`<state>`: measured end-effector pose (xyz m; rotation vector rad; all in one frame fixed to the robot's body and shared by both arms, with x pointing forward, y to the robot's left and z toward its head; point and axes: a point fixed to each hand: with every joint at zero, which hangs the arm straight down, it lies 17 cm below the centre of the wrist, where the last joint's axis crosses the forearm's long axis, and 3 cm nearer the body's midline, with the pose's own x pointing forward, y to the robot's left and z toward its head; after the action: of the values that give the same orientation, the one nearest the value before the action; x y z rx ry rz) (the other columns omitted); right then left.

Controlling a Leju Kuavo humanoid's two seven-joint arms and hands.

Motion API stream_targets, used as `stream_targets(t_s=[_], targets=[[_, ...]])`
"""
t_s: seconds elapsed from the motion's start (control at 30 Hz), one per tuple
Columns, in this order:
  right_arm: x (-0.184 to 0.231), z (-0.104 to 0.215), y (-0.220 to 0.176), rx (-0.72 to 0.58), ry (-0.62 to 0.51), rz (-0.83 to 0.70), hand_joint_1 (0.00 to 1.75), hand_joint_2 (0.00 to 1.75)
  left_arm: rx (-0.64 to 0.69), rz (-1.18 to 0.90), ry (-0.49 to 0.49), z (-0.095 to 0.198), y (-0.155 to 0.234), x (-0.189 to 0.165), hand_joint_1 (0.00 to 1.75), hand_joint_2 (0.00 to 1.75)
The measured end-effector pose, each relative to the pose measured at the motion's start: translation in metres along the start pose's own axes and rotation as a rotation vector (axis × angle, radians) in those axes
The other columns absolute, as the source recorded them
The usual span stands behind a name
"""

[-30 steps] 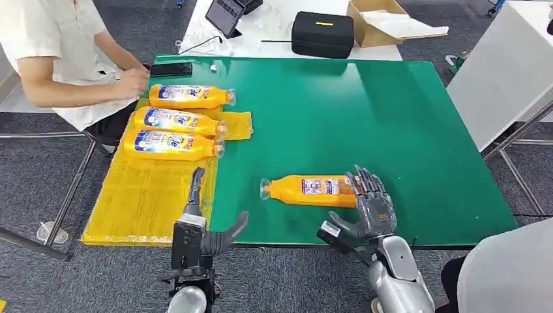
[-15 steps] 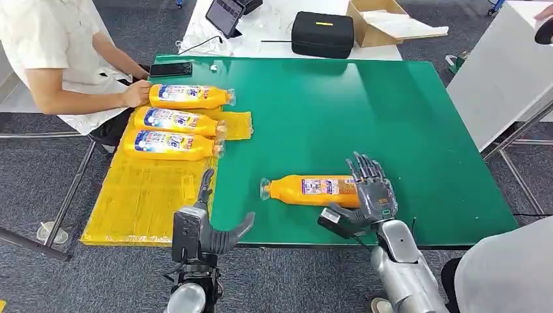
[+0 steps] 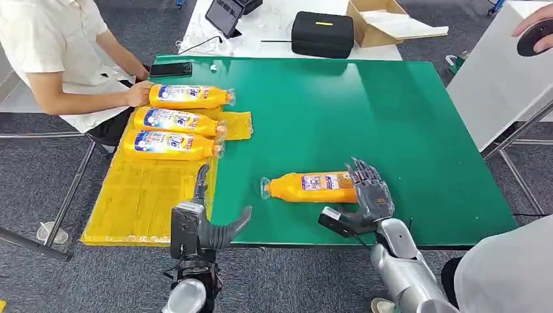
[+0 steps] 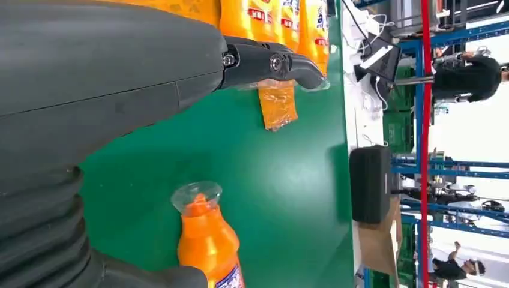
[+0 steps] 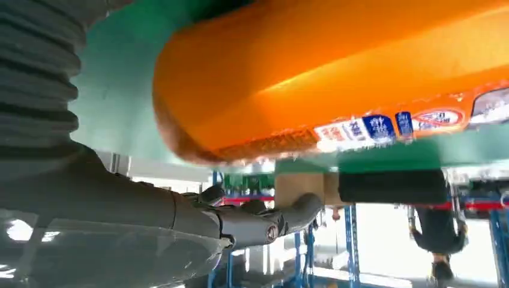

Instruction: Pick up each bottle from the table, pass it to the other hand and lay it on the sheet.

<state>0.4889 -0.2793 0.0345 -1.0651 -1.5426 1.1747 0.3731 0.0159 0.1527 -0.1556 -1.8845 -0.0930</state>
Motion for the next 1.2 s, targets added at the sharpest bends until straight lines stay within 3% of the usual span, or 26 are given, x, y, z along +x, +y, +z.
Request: stream_targets(t_s=[0.23, 0.37, 1.2], targets=[[-0.003, -0.011, 0.015, 0.112, 0.026, -0.115, 0.0, 1.75, -0.023, 0.011, 0.006, -0.001, -0.007, 0.001, 0.0, 1.75], [-0.002, -0.017, 0.02, 0.165, 0.016, -0.107, 0.0, 1.75, -0.044, 0.022, 0.009, -0.001, -0.012, 0.002, 0.0, 1.75], [-0.004, -0.029, 0.018, 0.198, -0.01, -0.054, 0.0, 1.75, -0.056, 0.03, 0.005, -0.003, -0.016, 0.005, 0.0, 1.75]])
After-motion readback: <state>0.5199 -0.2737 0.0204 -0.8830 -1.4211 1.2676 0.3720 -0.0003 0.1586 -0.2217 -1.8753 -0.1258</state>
